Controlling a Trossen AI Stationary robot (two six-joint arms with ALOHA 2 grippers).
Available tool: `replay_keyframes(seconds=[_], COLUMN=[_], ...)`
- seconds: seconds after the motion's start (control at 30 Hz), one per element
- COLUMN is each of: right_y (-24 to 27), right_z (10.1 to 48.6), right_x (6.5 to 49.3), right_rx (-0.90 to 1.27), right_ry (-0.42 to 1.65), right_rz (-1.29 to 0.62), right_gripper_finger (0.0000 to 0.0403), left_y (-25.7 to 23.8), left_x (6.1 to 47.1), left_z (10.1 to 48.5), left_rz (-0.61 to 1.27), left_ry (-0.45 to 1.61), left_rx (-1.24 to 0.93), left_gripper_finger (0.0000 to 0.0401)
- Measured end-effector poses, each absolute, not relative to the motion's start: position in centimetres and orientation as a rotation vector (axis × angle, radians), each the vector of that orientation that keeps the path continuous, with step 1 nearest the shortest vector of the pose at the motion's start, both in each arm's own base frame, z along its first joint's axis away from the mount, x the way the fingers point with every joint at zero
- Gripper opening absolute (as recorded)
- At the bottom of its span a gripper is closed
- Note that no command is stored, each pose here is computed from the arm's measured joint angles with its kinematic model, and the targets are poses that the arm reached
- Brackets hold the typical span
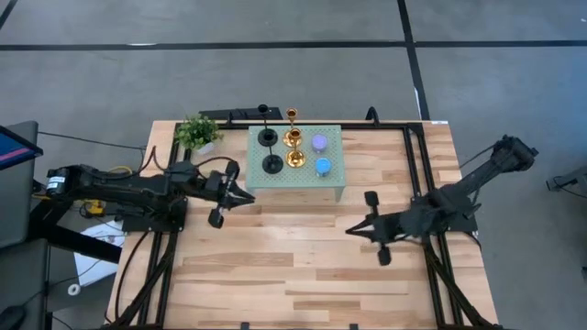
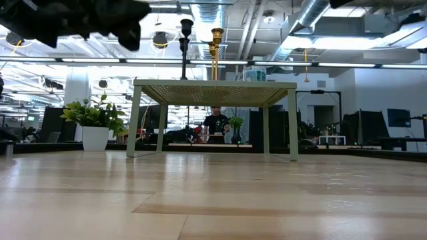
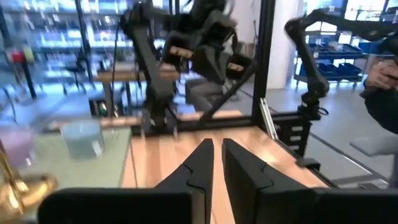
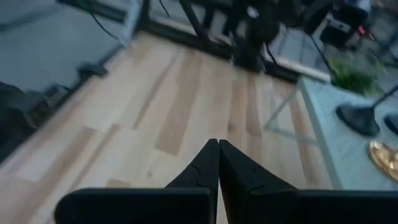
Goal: Pick & Place candle stick holders
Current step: Return to Home Position
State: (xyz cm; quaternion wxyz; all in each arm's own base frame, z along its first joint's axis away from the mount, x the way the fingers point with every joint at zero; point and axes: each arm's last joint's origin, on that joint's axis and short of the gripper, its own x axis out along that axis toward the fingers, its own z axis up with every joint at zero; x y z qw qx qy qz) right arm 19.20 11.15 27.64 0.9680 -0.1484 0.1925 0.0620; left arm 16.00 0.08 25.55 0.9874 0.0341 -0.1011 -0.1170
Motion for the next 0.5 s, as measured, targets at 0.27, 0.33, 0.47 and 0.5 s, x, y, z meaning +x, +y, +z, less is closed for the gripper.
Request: replay_keyframes(seconds=[0.27,0.33,0.47,0.5], right_y=[7.6,6.7,5.3,5.1], right_z=[27.4,27.1,27.3,27.4], right_x=[16.0,15.4,14.0,13.7], right_rx=[-0.219,-0.197,-0.197,-0.206], right_ry=[0.178,0.160,0.093,0.070], right_rz=[0.307,0.273,0.260,0.266], right_gripper_finger=[0.0000,0.0000,0.0000,0.0000], left_y=[-0.4,-0.5,-0.7,-0.8], left_x=[14.1,13.8,13.1,13.0], left_z=[26.6,26.5,26.8,26.9], left_rz=[-0.151,-0.149,-0.149,-0.145], left_ry=[-0.263,-0.246,-0.263,-0.277], left_rx=[0.093,0.090,0.110,0.121], left_gripper_finger=[0.0022,0.0020,0.0014,0.0013])
